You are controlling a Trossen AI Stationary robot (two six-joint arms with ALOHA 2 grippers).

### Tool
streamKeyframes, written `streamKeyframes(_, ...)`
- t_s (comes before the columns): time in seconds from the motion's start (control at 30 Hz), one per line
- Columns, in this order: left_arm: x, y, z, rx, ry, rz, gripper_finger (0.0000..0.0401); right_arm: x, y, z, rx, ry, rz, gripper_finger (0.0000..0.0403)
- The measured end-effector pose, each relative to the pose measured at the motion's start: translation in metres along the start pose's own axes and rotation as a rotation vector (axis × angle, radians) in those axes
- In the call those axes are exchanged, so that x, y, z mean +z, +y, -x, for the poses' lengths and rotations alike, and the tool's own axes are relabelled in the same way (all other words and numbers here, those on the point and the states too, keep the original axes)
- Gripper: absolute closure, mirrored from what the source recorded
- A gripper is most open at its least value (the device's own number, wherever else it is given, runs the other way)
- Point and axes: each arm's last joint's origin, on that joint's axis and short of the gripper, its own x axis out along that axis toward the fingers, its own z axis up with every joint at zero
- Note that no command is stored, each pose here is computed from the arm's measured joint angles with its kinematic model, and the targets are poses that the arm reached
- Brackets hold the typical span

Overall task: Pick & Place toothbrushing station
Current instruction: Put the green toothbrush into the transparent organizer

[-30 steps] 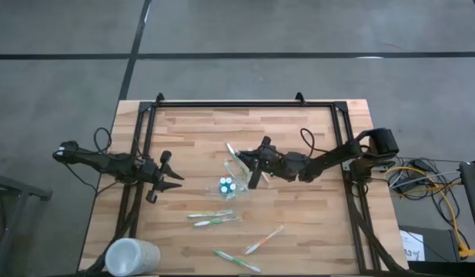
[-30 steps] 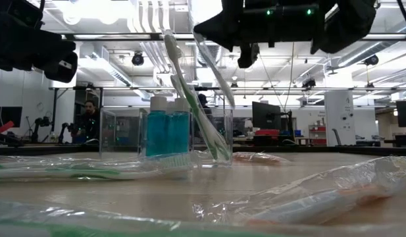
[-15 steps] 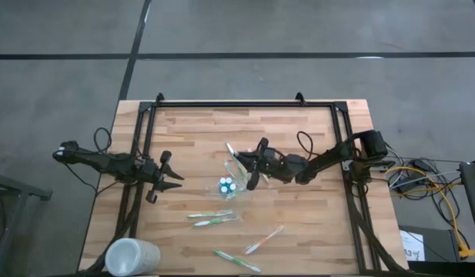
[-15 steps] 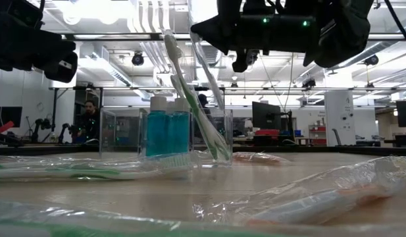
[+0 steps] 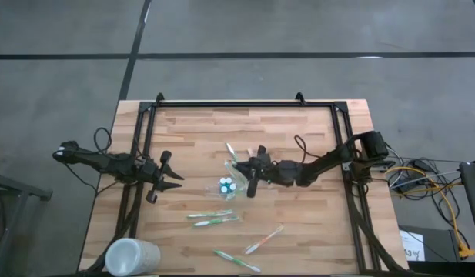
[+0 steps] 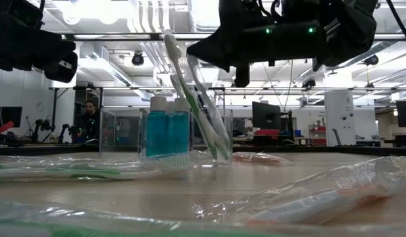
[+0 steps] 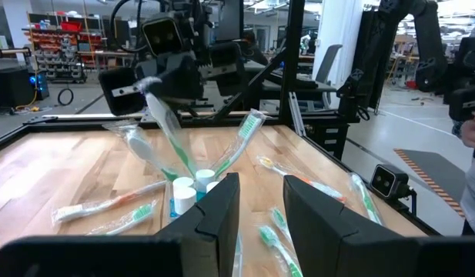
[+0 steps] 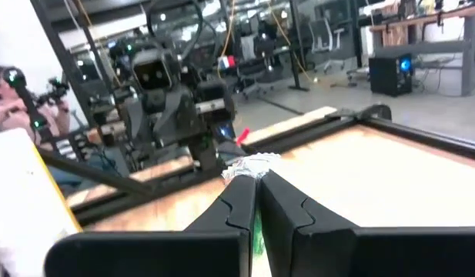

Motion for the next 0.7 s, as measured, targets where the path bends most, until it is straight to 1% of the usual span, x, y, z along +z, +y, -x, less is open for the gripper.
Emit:
streamKeyframes(0.13,0.0,0.0,0.0,0.0,0.0,0.0,0.0293,-0.006,0.0,0.003,-0.002,0.036,-0.003,0.0394)
streamKeyframes(0.4,0.0,0.0,0.0,0.0,0.0,0.0,0.0293,-0.015,-0.003,0.013,-0.009,0.071,-0.063,0.0394)
streamKeyframes(0.5,0.0,0.0,0.0,0.0,0.0,0.0,0.0293,-0.014,-0.002,0.014,-0.001,0.069,-0.082,0.0394)
streamKeyframes(0.6,0.0,0.0,0.0,0.0,0.0,0.0,0.0293,-0.012,-0.002,0.014,-0.001,0.062,-0.085,0.0394)
streamKeyframes(0.7,0.0,0.0,0.0,0.0,0.0,0.0,0.0293,-0.012,-0.002,0.014,-0.001,0.061,-0.059,0.0394)
